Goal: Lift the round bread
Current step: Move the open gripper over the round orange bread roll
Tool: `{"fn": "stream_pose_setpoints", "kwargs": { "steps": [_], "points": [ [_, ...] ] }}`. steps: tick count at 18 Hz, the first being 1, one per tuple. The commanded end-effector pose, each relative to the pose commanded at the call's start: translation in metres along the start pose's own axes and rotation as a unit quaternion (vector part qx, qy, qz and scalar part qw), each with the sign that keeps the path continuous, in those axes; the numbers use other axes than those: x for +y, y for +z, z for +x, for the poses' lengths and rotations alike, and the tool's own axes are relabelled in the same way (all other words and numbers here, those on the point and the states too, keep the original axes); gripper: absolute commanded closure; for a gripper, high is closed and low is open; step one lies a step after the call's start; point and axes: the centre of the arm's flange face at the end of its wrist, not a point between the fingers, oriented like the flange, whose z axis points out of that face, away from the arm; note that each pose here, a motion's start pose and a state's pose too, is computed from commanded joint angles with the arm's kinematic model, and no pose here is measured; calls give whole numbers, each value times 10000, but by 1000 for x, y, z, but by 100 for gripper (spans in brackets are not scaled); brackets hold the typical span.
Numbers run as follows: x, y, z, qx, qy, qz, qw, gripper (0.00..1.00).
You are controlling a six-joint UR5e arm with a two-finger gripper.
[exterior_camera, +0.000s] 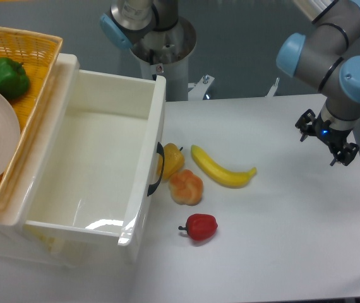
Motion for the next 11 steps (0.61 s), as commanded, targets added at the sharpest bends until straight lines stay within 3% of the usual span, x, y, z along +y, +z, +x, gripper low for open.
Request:
{"fn": "stream_pose_setpoints", "kwargs": {
  "steps": [3,7,11],
  "points": [
    [-4,4,3,48,-36,37,10000,0],
    [-13,57,40,542,-94,316,9980,0],
    [-29,63,64,713,-347,382,9961,0]
  ]
}}
